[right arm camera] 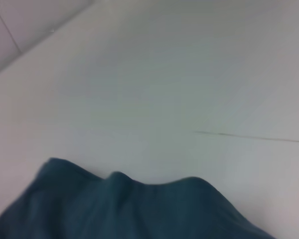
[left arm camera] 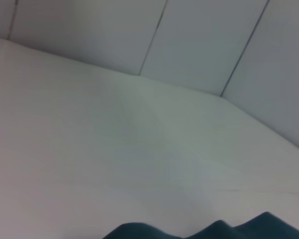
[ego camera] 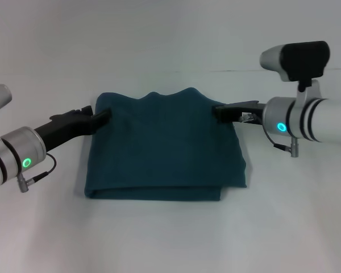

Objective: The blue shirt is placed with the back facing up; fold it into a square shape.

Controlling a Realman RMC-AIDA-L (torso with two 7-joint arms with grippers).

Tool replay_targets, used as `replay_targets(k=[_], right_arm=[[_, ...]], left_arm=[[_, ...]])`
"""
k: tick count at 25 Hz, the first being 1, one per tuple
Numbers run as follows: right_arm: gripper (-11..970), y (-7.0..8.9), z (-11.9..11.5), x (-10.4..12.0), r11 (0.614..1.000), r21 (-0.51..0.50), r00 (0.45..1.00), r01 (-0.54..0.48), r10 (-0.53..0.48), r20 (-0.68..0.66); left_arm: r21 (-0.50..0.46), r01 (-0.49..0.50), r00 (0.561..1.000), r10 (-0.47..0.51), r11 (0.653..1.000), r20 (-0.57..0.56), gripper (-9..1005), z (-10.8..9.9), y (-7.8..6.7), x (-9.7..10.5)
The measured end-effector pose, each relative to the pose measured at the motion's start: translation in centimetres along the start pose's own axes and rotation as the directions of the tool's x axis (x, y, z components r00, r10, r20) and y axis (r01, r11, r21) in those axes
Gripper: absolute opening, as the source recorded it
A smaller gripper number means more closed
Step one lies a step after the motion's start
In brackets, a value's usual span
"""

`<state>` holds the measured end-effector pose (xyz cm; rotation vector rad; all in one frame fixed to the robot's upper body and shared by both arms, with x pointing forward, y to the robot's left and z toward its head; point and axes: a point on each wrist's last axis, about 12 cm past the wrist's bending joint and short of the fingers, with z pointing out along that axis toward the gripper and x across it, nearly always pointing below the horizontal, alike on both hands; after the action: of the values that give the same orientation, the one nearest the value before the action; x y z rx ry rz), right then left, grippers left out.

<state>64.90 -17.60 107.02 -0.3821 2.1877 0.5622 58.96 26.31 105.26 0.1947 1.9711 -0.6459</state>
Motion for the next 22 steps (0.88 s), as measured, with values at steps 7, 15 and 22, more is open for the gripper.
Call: replay_targets(k=[7, 15, 22], right_arm=[[1, -0.7, -2.2, 1.9, 0.992, -0.121, 0.996, -0.038, 0.048, 0.081], [164, -1.3, -4.6, 3.6, 0.972, -0.235, 0.99, -0.016, 0.048, 0.134], [446, -1.7, -6.8, 4.6, 0.944, -0.328, 0.984, 0.035, 0.026, 0.178]], left_arm=[[0.068, -0.026, 0.999, 0.024, 0.997, 0.039, 562, -1.1, -0.3, -0.8], [0.147, -0.023, 0.999, 0.016, 0.989, 0.05, 684, -1.5, -0.9, -0.9], [0.235, -0.046, 0.996, 0.027, 0.971, 0.083, 876, -3.0, -1.4, -0.8]])
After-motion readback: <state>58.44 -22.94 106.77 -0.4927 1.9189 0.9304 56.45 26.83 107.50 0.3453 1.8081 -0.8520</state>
